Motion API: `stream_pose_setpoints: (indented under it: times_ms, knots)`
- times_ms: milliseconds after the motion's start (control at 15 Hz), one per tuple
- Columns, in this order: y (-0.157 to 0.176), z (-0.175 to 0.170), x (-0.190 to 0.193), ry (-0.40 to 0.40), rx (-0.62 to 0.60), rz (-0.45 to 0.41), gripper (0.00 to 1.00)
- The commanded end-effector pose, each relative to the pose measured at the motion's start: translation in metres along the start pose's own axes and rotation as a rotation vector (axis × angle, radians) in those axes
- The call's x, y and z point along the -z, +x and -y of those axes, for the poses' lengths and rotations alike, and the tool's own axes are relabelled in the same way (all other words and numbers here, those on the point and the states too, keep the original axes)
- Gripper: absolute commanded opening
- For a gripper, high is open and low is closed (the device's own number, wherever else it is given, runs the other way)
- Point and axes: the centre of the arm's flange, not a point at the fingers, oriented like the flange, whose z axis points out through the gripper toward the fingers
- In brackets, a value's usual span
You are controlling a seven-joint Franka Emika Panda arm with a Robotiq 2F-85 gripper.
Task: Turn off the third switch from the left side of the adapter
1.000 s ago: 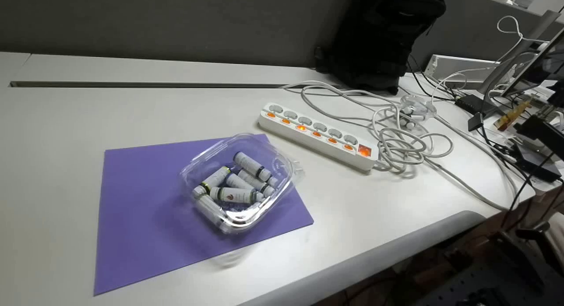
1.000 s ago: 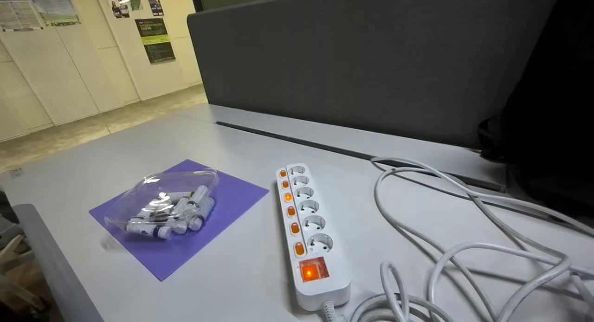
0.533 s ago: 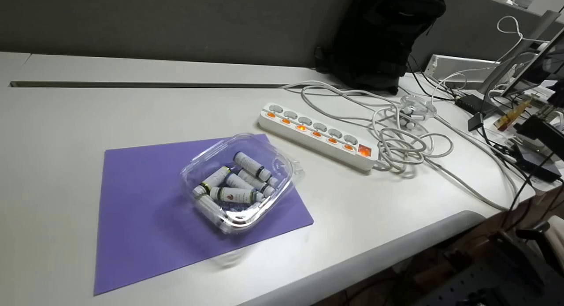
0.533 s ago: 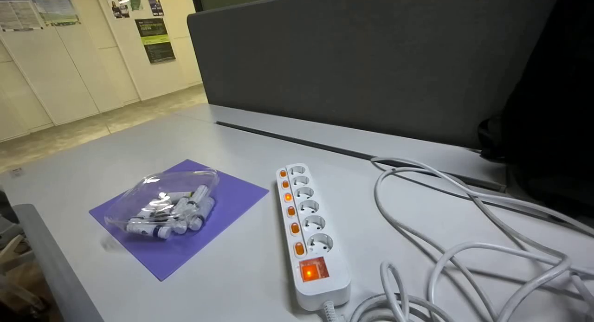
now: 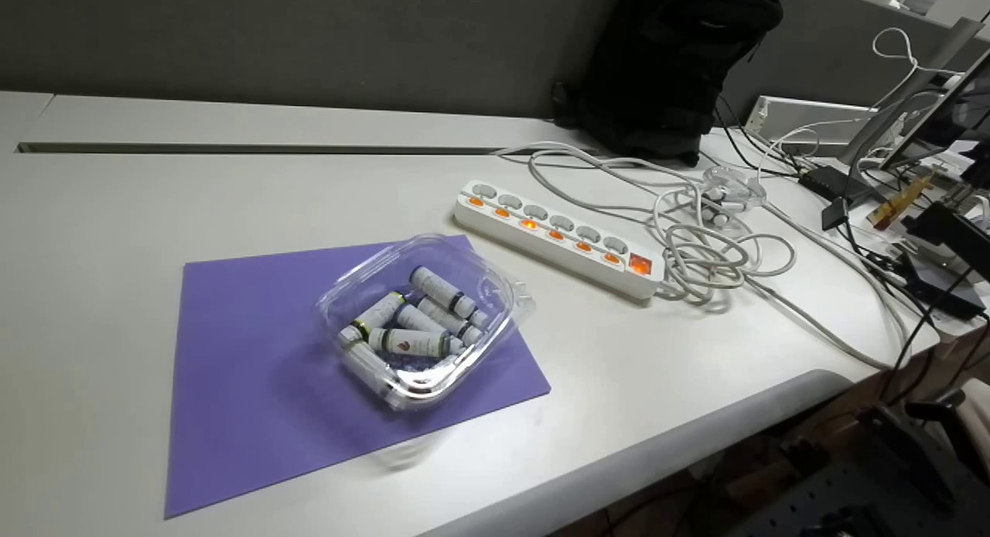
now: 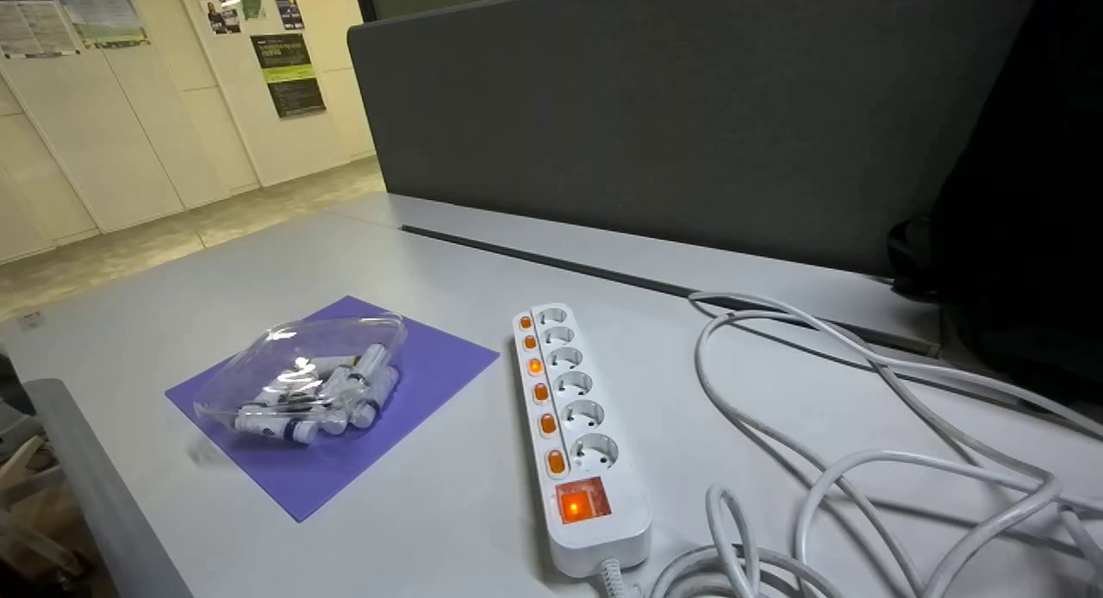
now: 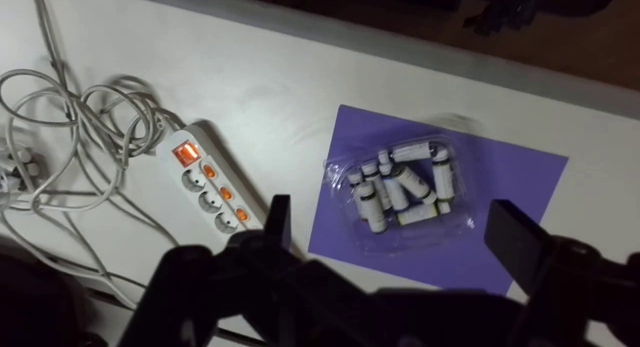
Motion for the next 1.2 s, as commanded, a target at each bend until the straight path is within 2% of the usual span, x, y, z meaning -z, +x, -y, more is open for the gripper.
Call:
stream_pose_setpoints:
  times_ms: [0,333,533,600,667,867,1133]
  knots:
    - [0.022,-0.026,-0.033,-0.059,-0.134,-0.074,1.00]
    - [0.055,-0.063,-0.066,-0.064,-0.245,-0.121,1.00]
    - [0.075,-0.082,-0.086,0.005,-0.277,-0.093,1.00]
    - [0.080,-0.089,-0.094,0.028,-0.292,-0.090,0.75]
    - [0.086,-0.097,-0.102,0.047,-0.314,-0.081,0.75]
    - [0.099,-0.123,-0.126,0.087,-0.370,-0.059,0.51]
    - [0.112,-0.155,-0.159,0.113,-0.434,-0.033,0.24]
